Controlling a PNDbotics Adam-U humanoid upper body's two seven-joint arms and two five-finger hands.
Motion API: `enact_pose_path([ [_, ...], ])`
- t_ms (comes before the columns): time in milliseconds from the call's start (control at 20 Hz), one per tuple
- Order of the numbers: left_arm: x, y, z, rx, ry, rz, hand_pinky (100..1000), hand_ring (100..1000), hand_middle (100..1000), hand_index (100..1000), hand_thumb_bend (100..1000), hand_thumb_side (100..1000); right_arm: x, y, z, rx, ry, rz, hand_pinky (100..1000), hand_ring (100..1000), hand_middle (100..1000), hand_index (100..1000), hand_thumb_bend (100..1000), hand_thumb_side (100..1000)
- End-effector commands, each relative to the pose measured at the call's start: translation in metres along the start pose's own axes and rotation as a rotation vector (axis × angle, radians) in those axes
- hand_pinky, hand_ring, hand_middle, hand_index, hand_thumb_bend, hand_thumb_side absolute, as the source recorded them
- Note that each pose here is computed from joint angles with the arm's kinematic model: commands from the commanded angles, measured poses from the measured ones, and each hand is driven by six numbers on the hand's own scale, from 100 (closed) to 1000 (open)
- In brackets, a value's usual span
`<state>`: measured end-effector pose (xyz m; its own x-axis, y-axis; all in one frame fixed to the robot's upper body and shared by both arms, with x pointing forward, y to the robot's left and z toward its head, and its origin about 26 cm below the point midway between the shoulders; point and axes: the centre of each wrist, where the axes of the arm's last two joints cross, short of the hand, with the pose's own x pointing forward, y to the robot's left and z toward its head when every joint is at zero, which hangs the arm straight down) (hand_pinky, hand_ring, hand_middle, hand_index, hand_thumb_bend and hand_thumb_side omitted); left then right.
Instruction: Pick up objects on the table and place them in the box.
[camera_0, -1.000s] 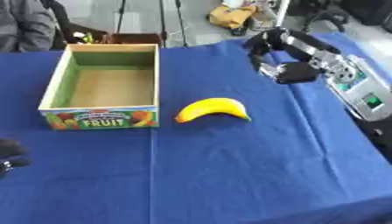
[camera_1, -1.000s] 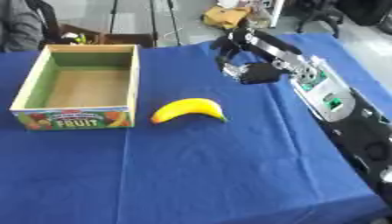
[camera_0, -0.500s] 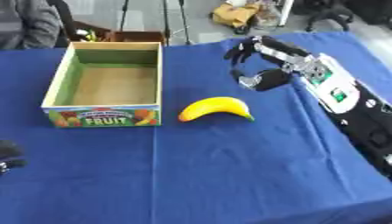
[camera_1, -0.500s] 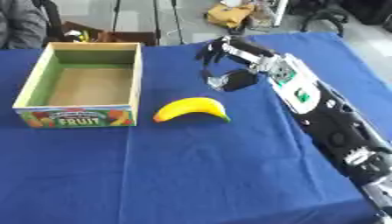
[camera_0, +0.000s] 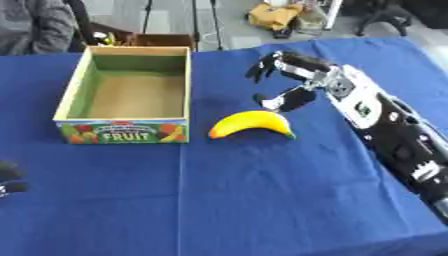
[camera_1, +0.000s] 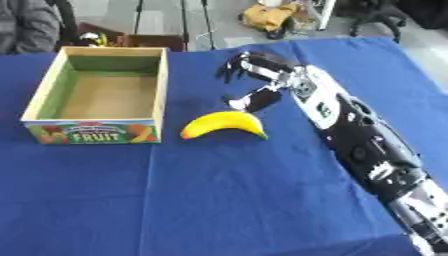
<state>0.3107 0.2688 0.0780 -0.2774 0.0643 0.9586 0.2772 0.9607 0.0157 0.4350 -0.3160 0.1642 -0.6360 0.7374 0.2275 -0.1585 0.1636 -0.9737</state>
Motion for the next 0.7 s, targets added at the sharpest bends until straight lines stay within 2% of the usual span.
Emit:
enact_pose_path([
  [50, 0.008, 0.000, -0.005, -0.017, -0.026, -0.010, 625, 660, 600, 657, 168, 1000, -0.002, -0.008, -0.002, 0.011, 0.004, 0.036, 711, 767, 618, 814, 160, 409],
  [250, 0.009, -0.001, -0.006, -0.019, -0.029, -0.010, 625, 660, 600, 657, 170, 1000, -0.003, 0.000, -0.005, 0.040, 0.005, 0.040, 711, 768, 621, 815, 166, 415],
  [300, 0.009, -0.001, -0.006, -0.019, -0.030, -0.010, 625, 660, 600, 657, 172, 1000, -0.003, 0.001, -0.005, 0.047, 0.007, 0.042, 711, 768, 622, 815, 200, 386],
  [350, 0.009, -0.001, -0.006, -0.020, -0.030, -0.010, 625, 660, 600, 657, 171, 1000, -0.004, 0.003, -0.006, 0.055, 0.009, 0.044, 711, 769, 624, 815, 170, 419],
  [700, 0.010, -0.002, -0.007, -0.025, -0.035, -0.009, 625, 659, 600, 657, 172, 1000, -0.006, 0.013, -0.010, 0.095, 0.019, 0.051, 709, 764, 618, 811, 171, 423],
])
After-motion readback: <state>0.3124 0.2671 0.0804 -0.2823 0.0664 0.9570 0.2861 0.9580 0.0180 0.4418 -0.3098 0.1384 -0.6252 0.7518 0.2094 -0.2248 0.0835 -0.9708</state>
